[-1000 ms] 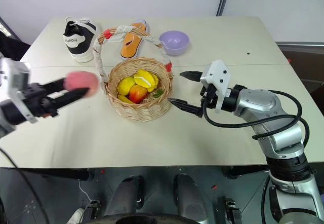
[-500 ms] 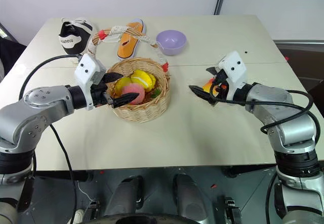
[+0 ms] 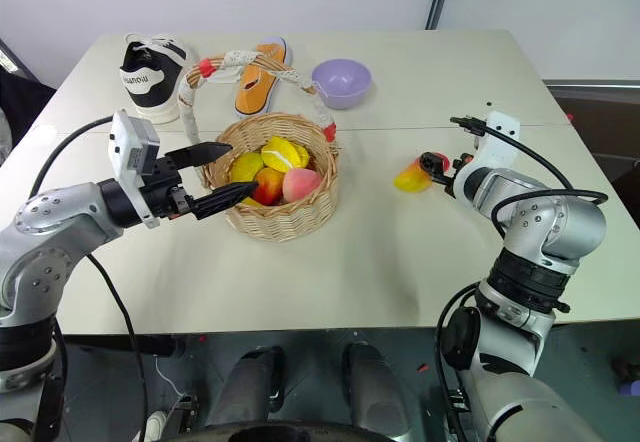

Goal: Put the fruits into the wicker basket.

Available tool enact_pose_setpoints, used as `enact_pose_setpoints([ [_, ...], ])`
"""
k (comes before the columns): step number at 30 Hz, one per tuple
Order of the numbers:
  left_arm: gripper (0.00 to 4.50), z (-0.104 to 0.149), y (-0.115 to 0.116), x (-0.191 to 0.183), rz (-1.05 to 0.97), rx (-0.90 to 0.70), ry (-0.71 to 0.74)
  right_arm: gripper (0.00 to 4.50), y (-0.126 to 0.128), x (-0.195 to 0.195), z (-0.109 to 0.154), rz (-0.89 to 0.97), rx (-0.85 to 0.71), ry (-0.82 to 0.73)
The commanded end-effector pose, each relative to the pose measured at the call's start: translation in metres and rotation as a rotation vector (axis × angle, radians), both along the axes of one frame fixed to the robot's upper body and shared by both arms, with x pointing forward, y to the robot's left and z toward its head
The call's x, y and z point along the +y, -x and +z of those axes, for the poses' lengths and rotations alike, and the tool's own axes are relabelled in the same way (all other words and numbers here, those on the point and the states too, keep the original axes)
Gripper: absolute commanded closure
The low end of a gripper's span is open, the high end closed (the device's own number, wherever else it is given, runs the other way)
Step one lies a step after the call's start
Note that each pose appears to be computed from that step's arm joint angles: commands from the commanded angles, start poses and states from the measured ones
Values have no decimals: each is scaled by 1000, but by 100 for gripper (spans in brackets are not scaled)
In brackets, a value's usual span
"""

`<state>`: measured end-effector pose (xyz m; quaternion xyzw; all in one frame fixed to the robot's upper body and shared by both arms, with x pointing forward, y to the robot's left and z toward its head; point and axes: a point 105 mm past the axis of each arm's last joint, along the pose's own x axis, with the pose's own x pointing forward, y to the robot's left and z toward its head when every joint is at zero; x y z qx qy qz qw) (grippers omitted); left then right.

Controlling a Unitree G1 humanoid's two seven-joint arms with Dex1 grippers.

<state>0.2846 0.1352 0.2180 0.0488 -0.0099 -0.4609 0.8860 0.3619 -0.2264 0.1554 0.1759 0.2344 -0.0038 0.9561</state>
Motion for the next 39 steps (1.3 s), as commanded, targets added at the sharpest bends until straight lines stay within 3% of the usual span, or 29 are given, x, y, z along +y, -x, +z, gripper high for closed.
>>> enact_pose_setpoints([
  [1,2,14,12,-4,-42,-66,30,0,-6,2,6,-15,-18,-29],
  [5,2,11,19,-1,-55,-100,18,0,-14,7,0,-26,4,-124],
  [19,2,-3,23,3,-61,-74,-2,0,-29,19,2,-11,-18,-194],
  [22,0,-3,23,2,-62,-73,-1,87,-30,21,3,-9,-25,-210],
  [26,0,-4,23,4,-54,-71,3,293,-28,21,11,0,-54,-257],
  [27,0,-4,22,5,-48,-70,3,323,-27,20,14,5,-67,-251],
  [30,0,-3,19,16,1,-72,32,323,-21,14,39,56,-177,-190],
  [34,0,-7,14,39,86,-54,55,323,0,22,73,262,-318,26],
  [39,0,-19,14,62,156,-27,41,323,53,77,107,754,-500,205],
])
